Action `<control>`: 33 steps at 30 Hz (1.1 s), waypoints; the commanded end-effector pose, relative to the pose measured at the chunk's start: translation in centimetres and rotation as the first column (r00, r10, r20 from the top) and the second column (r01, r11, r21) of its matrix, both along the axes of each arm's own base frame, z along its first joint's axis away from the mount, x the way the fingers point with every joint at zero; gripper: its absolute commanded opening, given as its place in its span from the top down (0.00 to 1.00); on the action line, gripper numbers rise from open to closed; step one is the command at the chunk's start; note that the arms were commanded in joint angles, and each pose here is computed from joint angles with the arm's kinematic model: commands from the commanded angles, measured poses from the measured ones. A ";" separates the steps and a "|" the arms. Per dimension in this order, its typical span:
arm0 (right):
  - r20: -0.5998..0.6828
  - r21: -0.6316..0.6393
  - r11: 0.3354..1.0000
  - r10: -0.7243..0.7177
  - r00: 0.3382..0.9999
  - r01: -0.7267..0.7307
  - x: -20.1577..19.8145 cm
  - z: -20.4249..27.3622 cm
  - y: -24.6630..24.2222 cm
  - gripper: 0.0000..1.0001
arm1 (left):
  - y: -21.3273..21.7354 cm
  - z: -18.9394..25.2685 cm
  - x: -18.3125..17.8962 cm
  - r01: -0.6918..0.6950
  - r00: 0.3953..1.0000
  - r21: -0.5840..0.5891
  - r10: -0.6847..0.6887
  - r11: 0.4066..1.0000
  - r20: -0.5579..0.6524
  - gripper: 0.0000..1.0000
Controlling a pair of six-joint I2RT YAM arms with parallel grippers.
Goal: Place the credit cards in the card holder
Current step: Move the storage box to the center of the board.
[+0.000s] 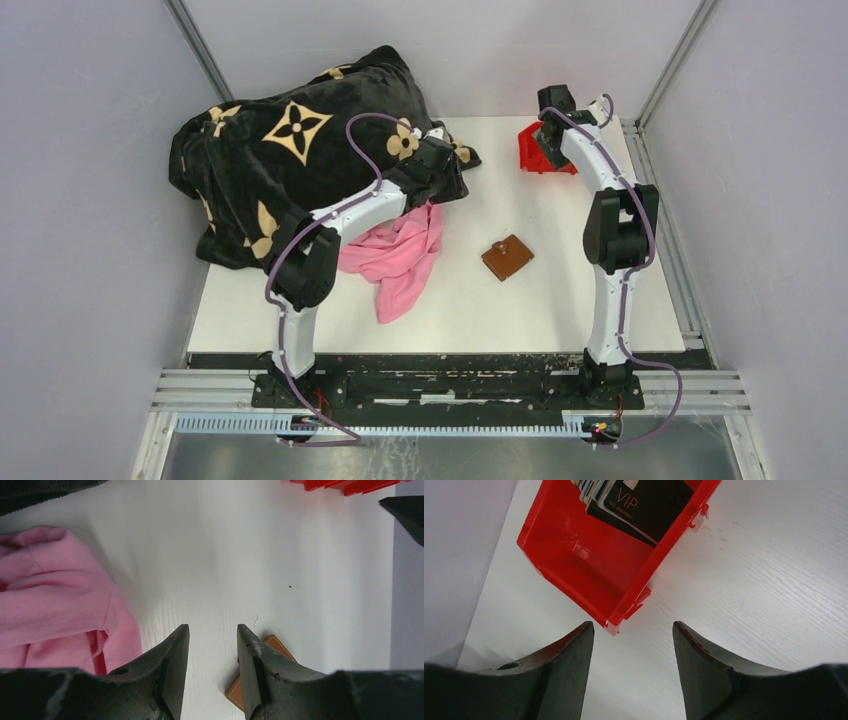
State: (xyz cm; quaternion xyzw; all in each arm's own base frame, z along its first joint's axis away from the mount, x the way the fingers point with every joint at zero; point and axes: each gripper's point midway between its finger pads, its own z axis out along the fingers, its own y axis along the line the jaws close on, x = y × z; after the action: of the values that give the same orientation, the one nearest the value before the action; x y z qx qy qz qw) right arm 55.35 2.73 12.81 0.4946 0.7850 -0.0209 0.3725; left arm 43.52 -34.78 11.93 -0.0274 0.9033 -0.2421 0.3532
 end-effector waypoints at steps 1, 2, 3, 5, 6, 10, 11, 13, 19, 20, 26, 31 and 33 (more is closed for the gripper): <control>0.042 0.018 0.999 -0.039 0.998 0.038 1.6 0.2 -0.5 0.34 | -0.6 6.1 0.4 0.049 0.988 -0.077 -0.037 0.996 0.150 0.52; 0.040 0.020 0.999 -0.042 0.998 0.041 1.7 -0.1 -0.5 0.34 | -0.5 6.2 0.3 0.051 0.987 -0.075 -0.039 0.996 0.155 0.52; 0.038 0.023 0.999 -0.045 0.998 0.044 1.8 -0.4 -0.4 0.35 | -0.4 6.2 0.2 0.054 0.986 -0.073 -0.042 0.996 0.159 0.52; 0.039 0.028 0.998 -0.049 0.998 0.047 2.1 -0.8 -0.3 0.34 | -0.3 6.2 0.1 0.059 0.985 -0.067 -0.048 0.996 0.164 0.52; 0.040 0.031 0.998 -0.050 0.998 0.049 2.3 -1.0 -0.3 0.35 | -0.2 6.2 0.0 0.063 0.985 -0.063 -0.052 0.996 0.167 0.52; 0.047 0.028 0.998 -0.059 0.997 0.058 2.9 -1.3 -0.4 0.35 | 0.0 6.3 -0.1 0.071 0.982 -0.047 -0.061 0.996 0.179 0.52; 0.047 0.028 0.998 -0.061 0.997 0.060 3.1 -1.4 -0.4 0.35 | 0.0 6.3 -0.1 0.073 0.981 -0.046 -0.064 0.996 0.181 0.52; 0.049 0.028 0.998 -0.064 0.997 0.063 3.4 -1.4 -0.5 0.35 | 0.1 6.2 -0.1 0.076 0.981 -0.040 -0.068 0.996 0.182 0.52; 0.010 0.025 0.997 -0.070 0.998 0.069 3.3 -2.6 -1.0 0.37 | 0.2 5.7 0.1 0.079 0.981 -0.023 -0.074 0.997 0.179 0.52; 0.000 0.026 0.997 -0.072 0.997 0.072 3.1 -2.9 -1.1 0.38 | 0.3 5.7 0.2 0.079 0.981 -0.022 -0.074 0.997 0.180 0.52; -0.040 0.039 0.997 -0.063 0.997 0.064 2.6 -4.5 -1.4 0.42 | 0.4 4.9 0.2 0.077 0.984 -0.026 -0.072 0.997 0.164 0.52; -0.059 0.057 0.998 -0.033 0.998 0.036 2.6 -5.2 -1.1 0.47 | 0.5 4.8 0.4 0.074 0.984 -0.028 -0.068 0.997 0.164 0.52; -0.074 0.066 0.997 -0.025 0.997 0.030 2.3 -5.6 -1.1 0.52 | 0.6 4.8 0.4 0.071 0.984 -0.028 -0.065 0.997 0.163 0.52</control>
State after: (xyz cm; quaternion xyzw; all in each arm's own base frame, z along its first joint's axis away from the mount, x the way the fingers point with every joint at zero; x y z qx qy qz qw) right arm 57.86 1.65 7.76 0.5202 0.7836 -0.0212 0.3390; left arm 43.45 -34.18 14.51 0.0043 0.8845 -0.2556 0.3903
